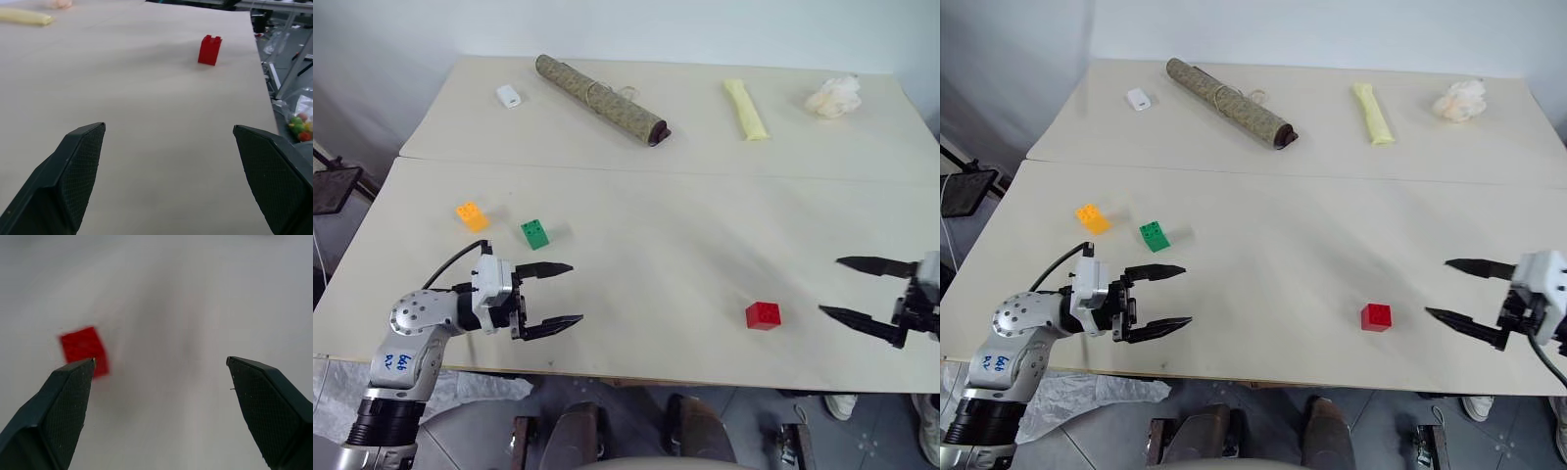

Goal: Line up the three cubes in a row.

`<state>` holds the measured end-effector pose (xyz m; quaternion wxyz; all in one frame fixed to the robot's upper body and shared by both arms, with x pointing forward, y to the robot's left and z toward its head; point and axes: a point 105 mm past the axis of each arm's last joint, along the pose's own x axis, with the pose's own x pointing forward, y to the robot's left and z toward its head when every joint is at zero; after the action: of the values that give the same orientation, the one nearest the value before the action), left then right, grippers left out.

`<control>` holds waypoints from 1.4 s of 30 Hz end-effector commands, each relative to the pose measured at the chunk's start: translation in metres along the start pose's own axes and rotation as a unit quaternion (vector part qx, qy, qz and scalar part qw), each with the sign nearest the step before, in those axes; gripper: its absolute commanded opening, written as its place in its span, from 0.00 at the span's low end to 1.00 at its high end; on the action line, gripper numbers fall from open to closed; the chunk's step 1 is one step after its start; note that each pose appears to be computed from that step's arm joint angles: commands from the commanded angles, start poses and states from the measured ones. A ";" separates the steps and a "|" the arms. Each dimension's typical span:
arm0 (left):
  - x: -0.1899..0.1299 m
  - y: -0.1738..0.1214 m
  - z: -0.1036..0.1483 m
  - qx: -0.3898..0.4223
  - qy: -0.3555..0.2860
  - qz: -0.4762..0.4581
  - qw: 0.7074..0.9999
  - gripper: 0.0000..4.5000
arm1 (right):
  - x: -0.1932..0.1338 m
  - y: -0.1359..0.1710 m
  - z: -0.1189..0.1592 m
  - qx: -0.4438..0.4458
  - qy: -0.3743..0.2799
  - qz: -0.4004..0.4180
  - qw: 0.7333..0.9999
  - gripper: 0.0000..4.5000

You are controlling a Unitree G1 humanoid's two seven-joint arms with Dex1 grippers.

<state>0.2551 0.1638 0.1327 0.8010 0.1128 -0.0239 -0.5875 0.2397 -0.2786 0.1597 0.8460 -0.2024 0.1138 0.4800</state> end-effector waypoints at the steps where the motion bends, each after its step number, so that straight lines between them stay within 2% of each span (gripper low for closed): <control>1: -0.002 -0.007 0.004 0.016 0.000 -0.004 1.000 0.99 | 0.022 0.012 0.008 0.011 0.033 0.059 0.998 1.00; 5: 0.001 -0.010 0.003 0.016 -0.004 0.000 1.000 0.99 | 0.034 0.010 0.006 -0.008 0.051 0.073 0.996 1.00; 11: 0.004 -0.015 0.002 0.016 -0.007 0.002 1.000 0.99 | 0.047 0.015 -0.011 -0.010 0.097 0.117 0.988 1.00; 15: 0.004 -0.015 0.002 0.017 -0.008 0.005 1.000 0.99 | 0.051 0.017 -0.016 -0.007 0.101 0.125 0.987 1.00; 19: 0.005 -0.013 0.004 0.022 -0.008 0.006 1.000 1.00 | 0.062 0.020 -0.013 -0.007 0.076 0.131 0.988 0.81; 25: 0.007 -0.012 0.012 0.031 -0.031 0.010 0.999 1.00 | 0.072 0.010 0.002 -0.013 0.046 0.128 0.991 0.35; 30: 0.009 -0.011 0.017 0.028 -0.051 0.020 0.998 1.00 | 0.088 -0.016 0.029 -0.033 0.020 0.120 0.992 0.33; 34: 0.007 -0.005 0.013 0.027 -0.039 0.039 0.998 1.00 | 0.131 -0.049 0.052 -0.063 0.015 0.120 0.991 0.33; 42: 0.002 0.002 0.015 0.041 -0.036 0.068 0.996 1.00 | 0.169 -0.068 0.056 -0.072 0.023 0.125 0.989 0.33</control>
<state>0.2573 0.1573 0.1401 0.8301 0.1111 -0.0683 -0.5422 0.3811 -0.1518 0.1495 0.7571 -0.2445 0.1390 0.5896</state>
